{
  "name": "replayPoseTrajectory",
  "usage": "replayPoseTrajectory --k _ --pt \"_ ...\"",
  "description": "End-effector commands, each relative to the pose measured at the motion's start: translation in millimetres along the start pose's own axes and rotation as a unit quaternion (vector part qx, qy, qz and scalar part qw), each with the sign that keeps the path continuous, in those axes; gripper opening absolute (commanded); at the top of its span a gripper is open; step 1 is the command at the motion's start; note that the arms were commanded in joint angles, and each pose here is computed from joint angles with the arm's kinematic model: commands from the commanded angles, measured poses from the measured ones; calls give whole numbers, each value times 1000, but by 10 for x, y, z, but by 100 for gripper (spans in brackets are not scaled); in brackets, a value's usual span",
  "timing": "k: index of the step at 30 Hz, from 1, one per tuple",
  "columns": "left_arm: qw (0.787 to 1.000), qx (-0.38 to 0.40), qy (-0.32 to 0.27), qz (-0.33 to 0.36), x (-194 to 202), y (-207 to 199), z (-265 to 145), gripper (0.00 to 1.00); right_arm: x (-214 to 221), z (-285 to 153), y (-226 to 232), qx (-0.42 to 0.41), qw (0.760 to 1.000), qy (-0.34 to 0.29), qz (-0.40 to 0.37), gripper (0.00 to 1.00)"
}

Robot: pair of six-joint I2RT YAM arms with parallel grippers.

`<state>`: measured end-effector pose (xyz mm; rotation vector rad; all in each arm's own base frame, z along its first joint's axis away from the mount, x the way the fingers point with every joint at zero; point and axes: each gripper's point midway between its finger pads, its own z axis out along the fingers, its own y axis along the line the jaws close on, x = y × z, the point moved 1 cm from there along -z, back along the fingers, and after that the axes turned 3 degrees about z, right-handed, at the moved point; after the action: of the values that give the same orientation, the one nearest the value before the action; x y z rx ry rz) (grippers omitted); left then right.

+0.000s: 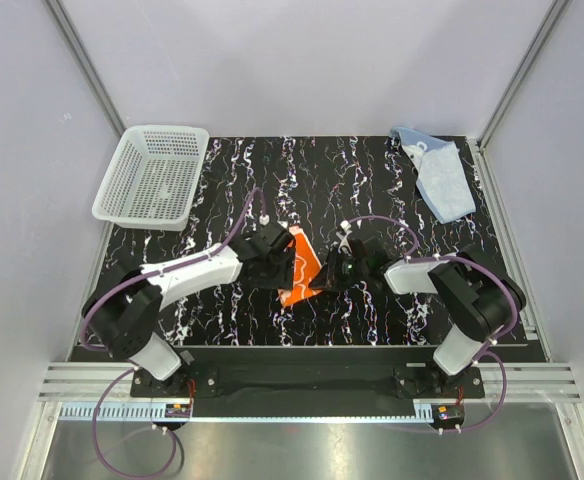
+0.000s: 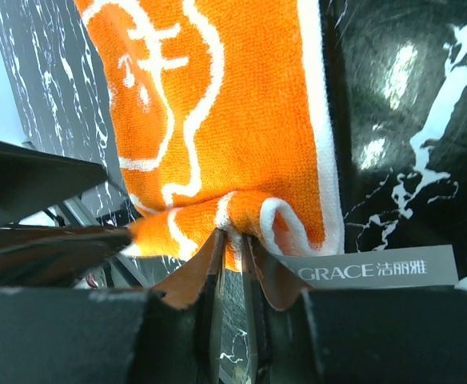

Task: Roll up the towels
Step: Roll the towel

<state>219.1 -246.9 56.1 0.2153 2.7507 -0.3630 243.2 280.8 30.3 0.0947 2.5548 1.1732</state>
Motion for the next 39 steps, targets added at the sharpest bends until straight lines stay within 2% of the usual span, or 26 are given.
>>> replayPoseTrajectory --k 1,5,8,11,12,13,16,20,23,30,39 --pt "996 -57 -32 52 -130 222 -158 60 -40 41 -231 51 999 -4 14 21" --pt "995 -81 2 61 80 380 -20 59 -51 36 -254 57 998 0 18 21" --pt "992 -110 10 56 170 480 -28 54 -32 15 -298 72 997 10 18 21" --pt "990 -112 -46 71 -9 342 -288 52 -36 29 -309 76 997 16 14 21" --pt "985 -121 -75 96 -48 243 -392 53 -47 34 -303 74 997 16 14 21" --pt "977 -117 -129 123 -246 -1 -665 53 -31 53 -322 77 997 20 16 20" --pt "962 -106 -155 196 -263 -335 -816 52 -36 68 -331 77 997 21 18 20" --pt "956 -23 -142 257 -51 -767 -655 51 -22 74 -333 76 997 25 19 20" --pt "957 4 -119 265 66 -865 -469 50 -17 68 -336 75 997 24 18 20" --pt "958 -31 -94 269 117 -833 -120 49 5 75 -348 74 997 29 18 20" --pt "949 -103 -93 283 72 -629 62 49 14 102 -376 73 996 36 21 20"
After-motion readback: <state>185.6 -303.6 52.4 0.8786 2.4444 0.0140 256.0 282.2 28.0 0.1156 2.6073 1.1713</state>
